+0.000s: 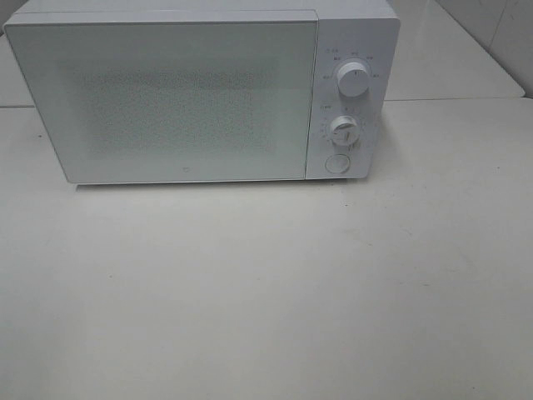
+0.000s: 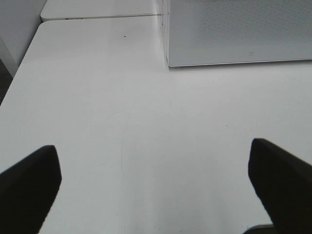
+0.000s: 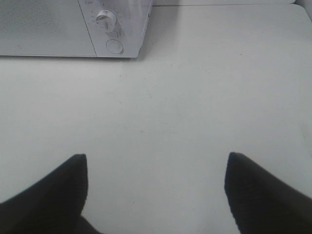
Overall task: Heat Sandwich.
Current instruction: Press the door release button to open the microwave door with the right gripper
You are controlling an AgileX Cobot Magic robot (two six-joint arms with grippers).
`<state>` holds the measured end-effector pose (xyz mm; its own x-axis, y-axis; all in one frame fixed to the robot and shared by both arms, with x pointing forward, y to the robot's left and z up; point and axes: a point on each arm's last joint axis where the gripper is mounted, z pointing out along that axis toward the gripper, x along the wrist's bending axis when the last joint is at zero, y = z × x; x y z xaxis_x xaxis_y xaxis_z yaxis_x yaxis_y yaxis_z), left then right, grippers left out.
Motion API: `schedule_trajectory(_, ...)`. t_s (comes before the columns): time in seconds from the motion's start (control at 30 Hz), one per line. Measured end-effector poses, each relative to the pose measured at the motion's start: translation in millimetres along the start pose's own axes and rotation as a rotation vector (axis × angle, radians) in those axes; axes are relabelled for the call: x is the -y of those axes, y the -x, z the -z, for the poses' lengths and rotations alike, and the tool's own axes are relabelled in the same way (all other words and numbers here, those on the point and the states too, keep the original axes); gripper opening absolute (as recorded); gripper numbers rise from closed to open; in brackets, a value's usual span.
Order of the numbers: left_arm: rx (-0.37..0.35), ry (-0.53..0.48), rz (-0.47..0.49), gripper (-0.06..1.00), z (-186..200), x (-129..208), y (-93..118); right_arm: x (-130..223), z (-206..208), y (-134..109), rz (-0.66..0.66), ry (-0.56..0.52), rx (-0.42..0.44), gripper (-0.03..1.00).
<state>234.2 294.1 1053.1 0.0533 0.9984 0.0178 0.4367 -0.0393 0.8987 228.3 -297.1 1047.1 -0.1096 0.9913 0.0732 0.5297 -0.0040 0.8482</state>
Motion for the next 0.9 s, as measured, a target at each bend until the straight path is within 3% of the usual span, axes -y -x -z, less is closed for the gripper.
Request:
schedule_trajectory(0.57,0.0,0.0,0.0,0.99,0.0,0.0,0.0,-5.9,-5.4,-0.2,-0.001,-0.037,0.003,0.75)
schedule_trajectory(0.9,0.0,0.0,0.0,0.99,0.0,0.0,0.0,-41.6,-30.5,-1.5,-0.006,0.005,0.003,0.75)
